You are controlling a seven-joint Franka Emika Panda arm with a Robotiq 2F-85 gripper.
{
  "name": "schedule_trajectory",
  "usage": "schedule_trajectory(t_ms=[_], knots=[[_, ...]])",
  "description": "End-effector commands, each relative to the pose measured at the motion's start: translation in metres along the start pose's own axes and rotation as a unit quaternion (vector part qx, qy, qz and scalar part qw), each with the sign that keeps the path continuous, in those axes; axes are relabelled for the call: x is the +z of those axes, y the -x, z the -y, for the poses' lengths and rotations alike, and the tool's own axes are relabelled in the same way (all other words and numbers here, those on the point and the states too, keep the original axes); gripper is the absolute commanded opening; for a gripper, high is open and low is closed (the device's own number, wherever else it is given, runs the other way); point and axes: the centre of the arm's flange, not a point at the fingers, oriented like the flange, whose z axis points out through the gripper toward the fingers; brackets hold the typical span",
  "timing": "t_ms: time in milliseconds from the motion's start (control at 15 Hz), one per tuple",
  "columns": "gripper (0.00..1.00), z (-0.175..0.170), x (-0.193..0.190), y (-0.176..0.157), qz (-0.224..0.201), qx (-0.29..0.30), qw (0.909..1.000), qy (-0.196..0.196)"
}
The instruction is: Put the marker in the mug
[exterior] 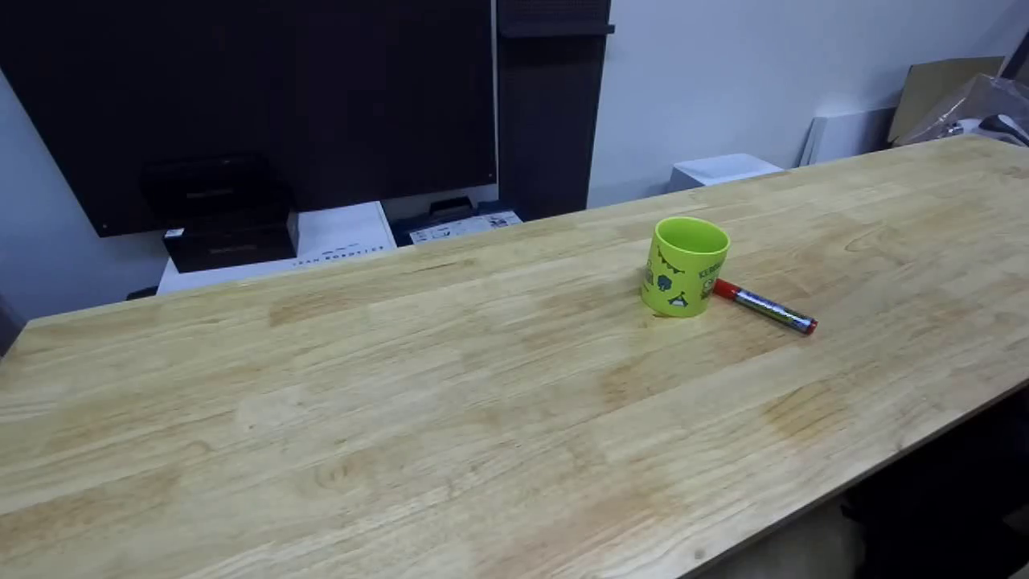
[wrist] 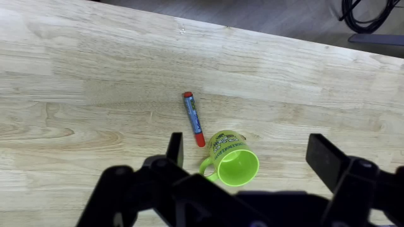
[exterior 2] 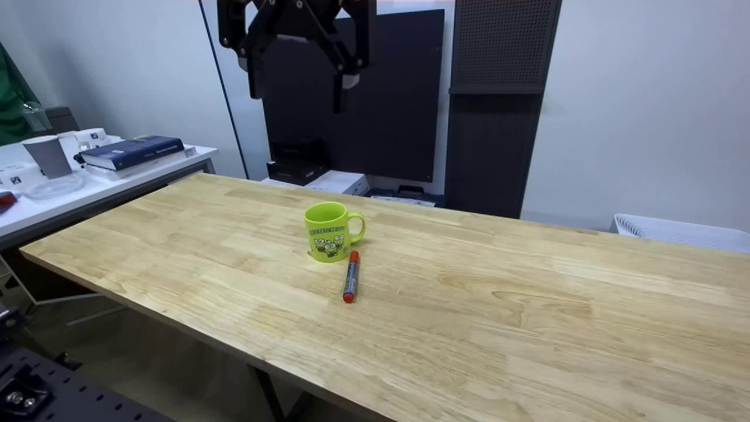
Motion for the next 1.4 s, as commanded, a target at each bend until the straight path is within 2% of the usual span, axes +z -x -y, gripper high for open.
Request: schedule_trajectory(t_ms=[0,200,333,600,733,1000,1133,1267,1333], knots=[[1.0,0.0,0.0,0.0,0.0,0.0,1.0,0.0],[1.0,0.0,0.0,0.0,0.0,0.0,1.0,0.0],[1.0,-0.005,0.005,-0.009,-0.023,0.005,0.9996,0.015],[1.0,-0.028,0.036,-0.042,-0.082,0.005,0.9938,0.075],[1.0,-0.037,0.063,-0.058,-0.088,-0.005,0.9919,0.091],[1.0,-0.037,0.122,-0.079,-0.054,-0.049,0.9942,0.078],[1.0,-0.028,0.149,-0.086,-0.015,-0.101,0.9916,0.079],[1.0,-0.019,0.165,-0.09,0.0,-0.139,0.9865,0.087],[1.0,-0.011,0.155,-0.073,-0.007,-0.11,0.991,0.076]])
